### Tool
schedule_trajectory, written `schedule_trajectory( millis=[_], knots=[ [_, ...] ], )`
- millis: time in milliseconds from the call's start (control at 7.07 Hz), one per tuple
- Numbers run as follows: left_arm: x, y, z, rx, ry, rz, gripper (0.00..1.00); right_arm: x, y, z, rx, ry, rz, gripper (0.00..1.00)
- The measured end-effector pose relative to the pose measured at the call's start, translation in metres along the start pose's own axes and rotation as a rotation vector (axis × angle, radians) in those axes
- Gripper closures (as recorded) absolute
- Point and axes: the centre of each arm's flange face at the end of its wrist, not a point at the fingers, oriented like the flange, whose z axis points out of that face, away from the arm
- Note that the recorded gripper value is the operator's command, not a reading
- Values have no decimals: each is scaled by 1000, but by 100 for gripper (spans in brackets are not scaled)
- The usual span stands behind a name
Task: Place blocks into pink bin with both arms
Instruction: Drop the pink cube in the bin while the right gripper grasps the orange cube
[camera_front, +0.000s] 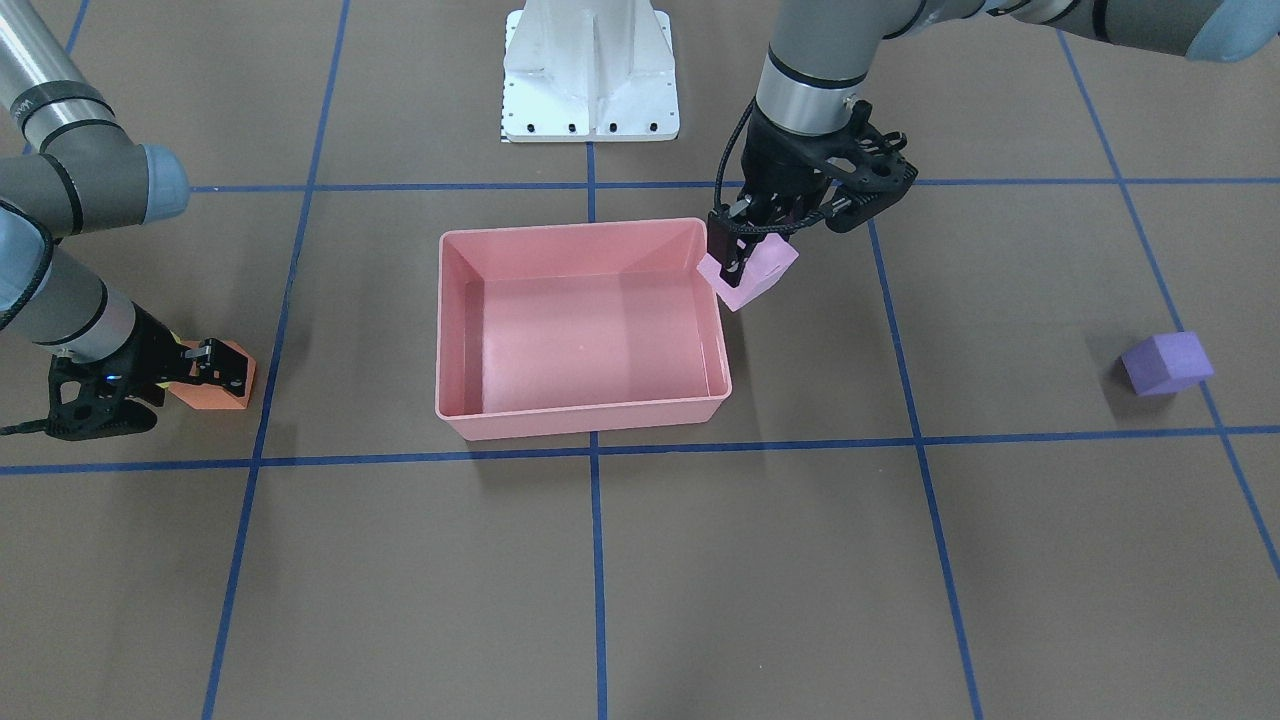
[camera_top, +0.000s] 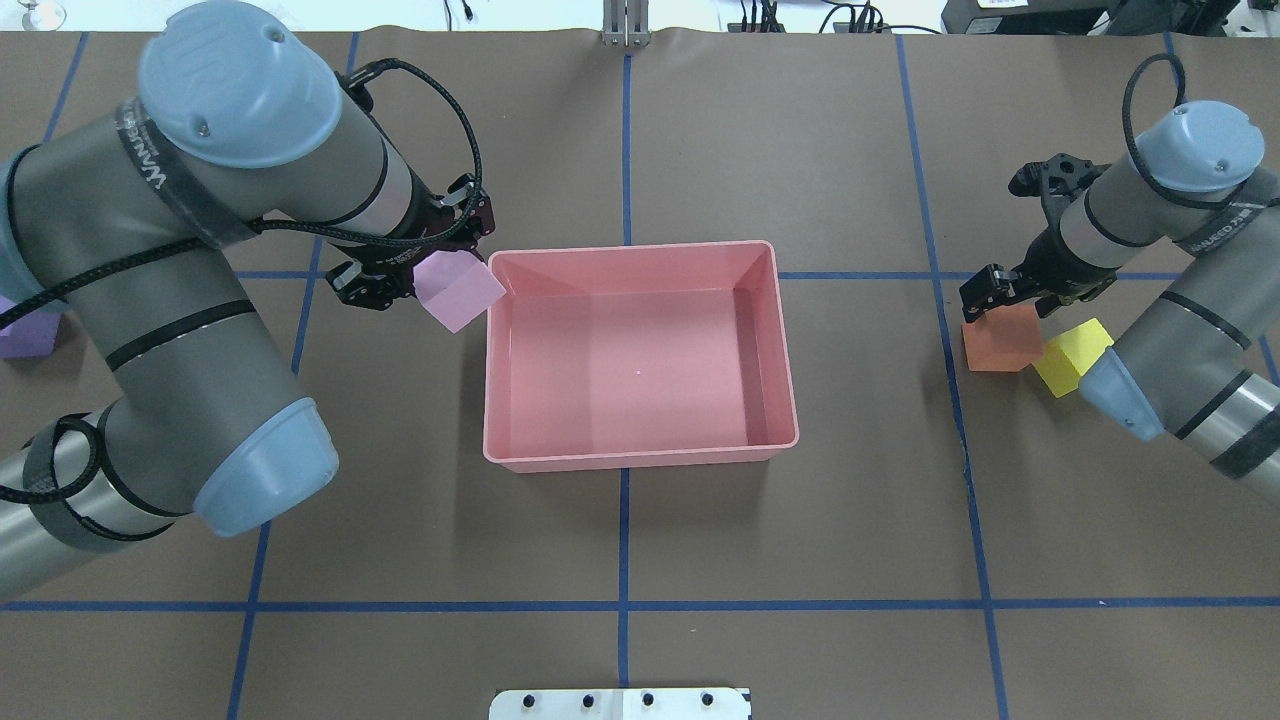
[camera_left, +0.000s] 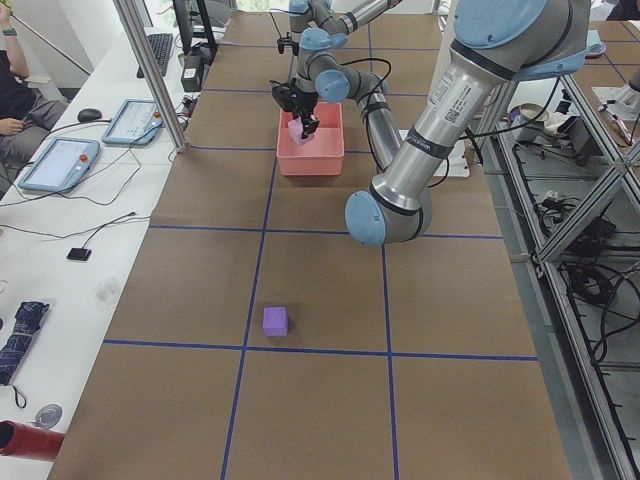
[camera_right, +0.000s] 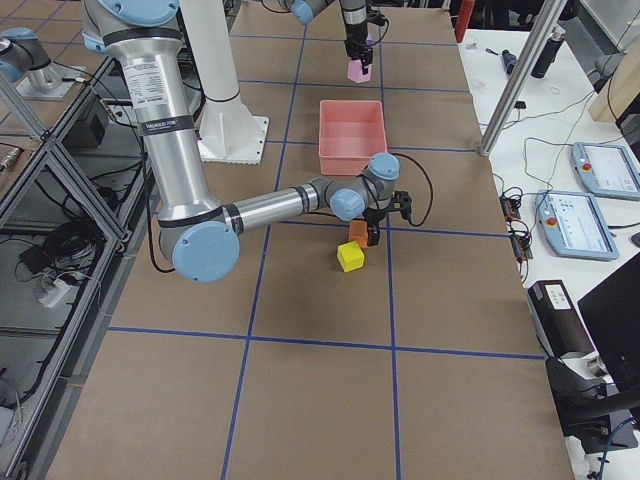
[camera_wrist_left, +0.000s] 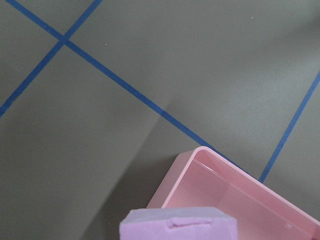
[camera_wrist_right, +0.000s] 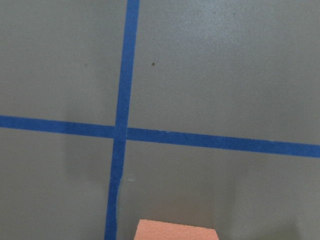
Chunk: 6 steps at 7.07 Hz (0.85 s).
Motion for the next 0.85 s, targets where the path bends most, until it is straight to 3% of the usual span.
schedule_trajectory(
  millis=[425,708,849],
  knots=[
    [5,17,13,-2,-11,1,100,-8,8,8,-45,15,8,0],
    [34,55,25,-18,-5,-18,100,-9,9,9,-57,10,11,0],
    [59,80,29,-38,0,-34,39,-9,10,9,-61,6,11,2]
  ],
)
